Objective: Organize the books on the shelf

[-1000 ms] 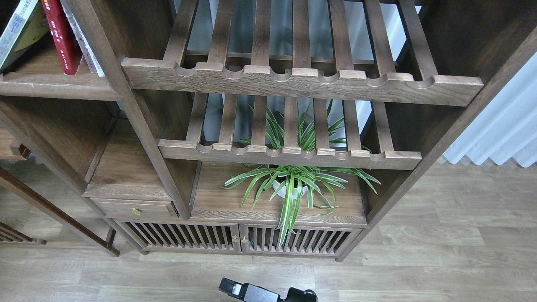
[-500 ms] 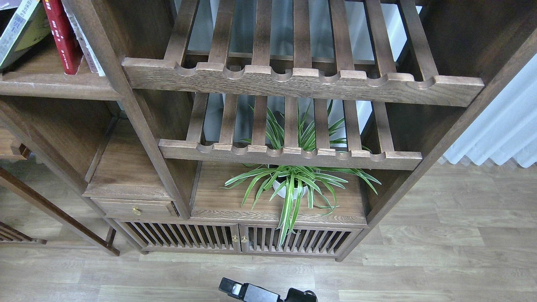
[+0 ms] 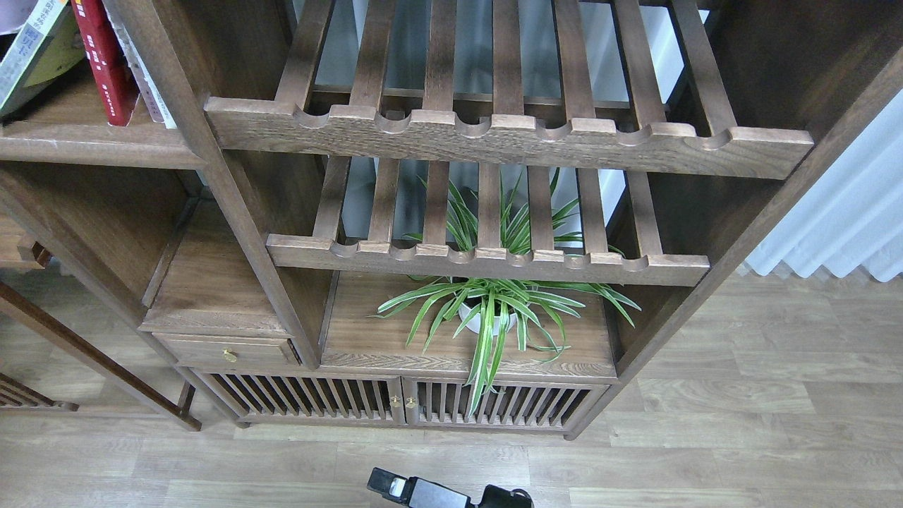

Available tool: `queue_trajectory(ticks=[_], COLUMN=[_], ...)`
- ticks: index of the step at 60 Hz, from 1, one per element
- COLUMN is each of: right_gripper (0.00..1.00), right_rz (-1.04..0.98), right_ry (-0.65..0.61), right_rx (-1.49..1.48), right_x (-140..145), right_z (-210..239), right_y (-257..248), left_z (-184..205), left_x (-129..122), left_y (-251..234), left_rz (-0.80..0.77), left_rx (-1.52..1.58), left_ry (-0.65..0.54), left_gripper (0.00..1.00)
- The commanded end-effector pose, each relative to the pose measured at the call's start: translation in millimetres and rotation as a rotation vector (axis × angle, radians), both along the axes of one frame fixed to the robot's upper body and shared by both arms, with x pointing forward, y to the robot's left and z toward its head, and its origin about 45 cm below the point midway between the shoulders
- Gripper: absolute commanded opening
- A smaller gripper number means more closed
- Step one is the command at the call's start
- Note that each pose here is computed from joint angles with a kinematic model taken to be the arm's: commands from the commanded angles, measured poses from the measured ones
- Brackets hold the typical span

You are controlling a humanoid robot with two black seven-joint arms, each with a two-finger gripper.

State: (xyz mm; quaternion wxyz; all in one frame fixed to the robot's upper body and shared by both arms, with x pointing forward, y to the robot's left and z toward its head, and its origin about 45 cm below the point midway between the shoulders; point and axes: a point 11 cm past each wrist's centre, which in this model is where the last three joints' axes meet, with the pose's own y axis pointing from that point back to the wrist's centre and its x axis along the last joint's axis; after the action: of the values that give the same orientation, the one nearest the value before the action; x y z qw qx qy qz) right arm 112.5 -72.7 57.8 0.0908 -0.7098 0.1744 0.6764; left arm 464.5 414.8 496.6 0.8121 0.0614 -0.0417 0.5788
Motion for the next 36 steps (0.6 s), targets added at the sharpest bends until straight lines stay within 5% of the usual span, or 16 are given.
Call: queue_trajectory(ticks=[1, 36], right_gripper=[1.0, 1.0], right_rz=[-0.001, -0.047], right_ry=[0.0, -0.032], right_rx=[0.0, 0.008], right_x=[0.0, 20.3], right_z=[-0.1, 5.6], right_y=[-0.1, -3.3], left_z=[7.4, -14.5], left_x=[-3.1, -71.3], left_y=[-2.5, 24.1], left_rz=[-0.013, -0.062], left_rx=[-0.006, -0.126], left_ry=[-0.027, -0.071], left_gripper=[0.35, 0.36])
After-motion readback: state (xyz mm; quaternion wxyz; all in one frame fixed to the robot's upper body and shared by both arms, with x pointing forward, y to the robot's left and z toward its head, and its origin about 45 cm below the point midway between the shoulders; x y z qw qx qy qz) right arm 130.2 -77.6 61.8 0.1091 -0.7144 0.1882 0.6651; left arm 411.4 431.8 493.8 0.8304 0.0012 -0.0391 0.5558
